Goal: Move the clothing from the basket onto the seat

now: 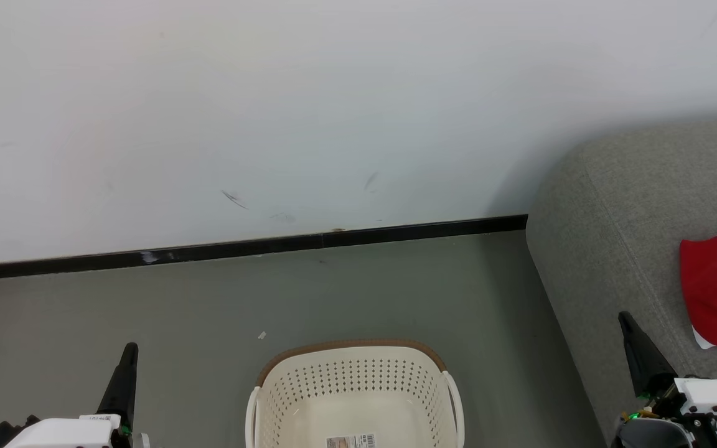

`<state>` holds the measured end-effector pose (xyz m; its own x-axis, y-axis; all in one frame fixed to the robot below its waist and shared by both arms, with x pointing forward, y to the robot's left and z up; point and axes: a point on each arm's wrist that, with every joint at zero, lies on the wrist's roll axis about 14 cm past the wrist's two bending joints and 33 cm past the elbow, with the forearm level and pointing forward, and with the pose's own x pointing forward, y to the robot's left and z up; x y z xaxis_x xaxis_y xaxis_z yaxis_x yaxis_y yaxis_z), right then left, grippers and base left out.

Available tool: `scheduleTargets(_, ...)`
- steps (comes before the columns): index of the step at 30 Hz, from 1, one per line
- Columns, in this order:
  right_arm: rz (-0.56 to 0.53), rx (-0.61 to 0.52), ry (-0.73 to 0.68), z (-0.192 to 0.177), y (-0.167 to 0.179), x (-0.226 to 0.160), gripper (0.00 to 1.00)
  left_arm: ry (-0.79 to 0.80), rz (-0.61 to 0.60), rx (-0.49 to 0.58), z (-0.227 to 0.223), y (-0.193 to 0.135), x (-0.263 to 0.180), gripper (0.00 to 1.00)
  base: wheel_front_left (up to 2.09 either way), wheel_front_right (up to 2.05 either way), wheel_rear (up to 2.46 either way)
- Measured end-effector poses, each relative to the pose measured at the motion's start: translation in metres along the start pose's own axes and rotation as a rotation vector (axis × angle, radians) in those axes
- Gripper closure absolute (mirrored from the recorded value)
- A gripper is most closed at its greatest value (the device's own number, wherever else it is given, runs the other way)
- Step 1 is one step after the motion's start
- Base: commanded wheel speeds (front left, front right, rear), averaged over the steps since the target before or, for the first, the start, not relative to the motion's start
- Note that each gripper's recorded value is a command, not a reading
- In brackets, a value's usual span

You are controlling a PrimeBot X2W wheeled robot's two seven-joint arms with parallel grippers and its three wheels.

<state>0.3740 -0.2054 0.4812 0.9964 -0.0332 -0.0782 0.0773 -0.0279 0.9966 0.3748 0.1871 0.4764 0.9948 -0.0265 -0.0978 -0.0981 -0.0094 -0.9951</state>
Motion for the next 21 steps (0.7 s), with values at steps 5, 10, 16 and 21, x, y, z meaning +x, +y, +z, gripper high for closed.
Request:
scheduleTargets(5, 0.000, 0.000, -0.001, 0.0002, 0.0000, 0.0000, 1.00, 0.000, 0.000, 0.000, 0.0000, 0.0000, 0.0000, 1.00, 0.00, 0.00, 0.00)
scheduleTargets(10, 0.000, -0.004, -0.001, 0.0002, 0.0001, 0.0000, 1.00, 0.000, 0.000, 0.000, 0.0000, -0.0001, 0.0000, 1.00, 0.00, 0.00, 0.00)
scheduleTargets(16, 0.000, -0.004, -0.001, 0.0003, 0.0000, 0.0000, 1.00, 0.000, 0.000, 0.000, 0.0000, -0.0001, 0.0000, 1.00, 0.00, 0.00, 0.00)
scheduleTargets(21, 0.000, -0.003, -0.001, 0.0003, 0.0000, 0.0000, 1.00, 0.000, 0.000, 0.000, 0.0000, 0.0000, 0.0000, 1.00, 0.00, 0.00, 0.00)
